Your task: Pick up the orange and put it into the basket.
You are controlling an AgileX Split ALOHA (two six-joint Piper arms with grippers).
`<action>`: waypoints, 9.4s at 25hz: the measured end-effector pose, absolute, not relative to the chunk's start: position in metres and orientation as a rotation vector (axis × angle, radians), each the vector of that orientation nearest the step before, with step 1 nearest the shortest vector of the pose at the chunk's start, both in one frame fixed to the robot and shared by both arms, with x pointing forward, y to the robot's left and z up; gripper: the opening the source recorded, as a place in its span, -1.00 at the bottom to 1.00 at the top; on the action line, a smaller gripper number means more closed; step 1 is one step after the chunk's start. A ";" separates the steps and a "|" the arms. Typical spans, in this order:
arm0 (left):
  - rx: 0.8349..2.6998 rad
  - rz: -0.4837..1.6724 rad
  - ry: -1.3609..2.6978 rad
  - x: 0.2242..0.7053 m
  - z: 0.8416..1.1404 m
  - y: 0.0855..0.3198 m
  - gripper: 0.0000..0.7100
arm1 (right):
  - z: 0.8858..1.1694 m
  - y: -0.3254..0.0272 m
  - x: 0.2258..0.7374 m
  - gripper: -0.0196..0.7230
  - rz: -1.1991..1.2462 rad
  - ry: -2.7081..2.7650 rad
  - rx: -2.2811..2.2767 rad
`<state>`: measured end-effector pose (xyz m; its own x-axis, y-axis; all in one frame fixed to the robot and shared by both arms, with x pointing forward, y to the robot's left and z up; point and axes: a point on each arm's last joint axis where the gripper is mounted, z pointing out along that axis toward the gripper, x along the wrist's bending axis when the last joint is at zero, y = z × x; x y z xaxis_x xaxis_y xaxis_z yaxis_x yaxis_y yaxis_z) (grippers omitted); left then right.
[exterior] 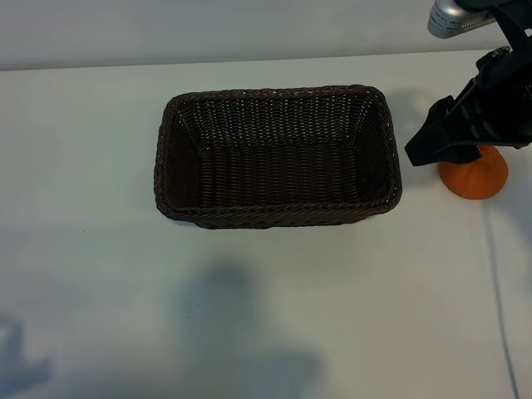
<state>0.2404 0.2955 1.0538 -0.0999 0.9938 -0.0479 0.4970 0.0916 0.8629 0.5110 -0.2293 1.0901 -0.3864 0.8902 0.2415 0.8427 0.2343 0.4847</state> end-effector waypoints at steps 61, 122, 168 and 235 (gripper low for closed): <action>1.537 0.886 1.557 0.232 1.050 0.295 0.43 | 0.984 -0.261 0.597 0.66 0.418 1.882 1.966; 1.538 0.886 1.557 0.232 1.050 0.295 0.43 | 1.113 -0.189 0.551 -0.74 0.891 2.141 1.597; 1.537 0.886 1.557 0.232 1.050 0.295 0.43 | 0.972 -0.125 0.610 0.94 0.680 2.400 1.521; 1.537 0.886 1.557 0.232 1.050 0.295 0.43 | 1.277 -0.317 0.354 0.66 0.848 1.403 1.650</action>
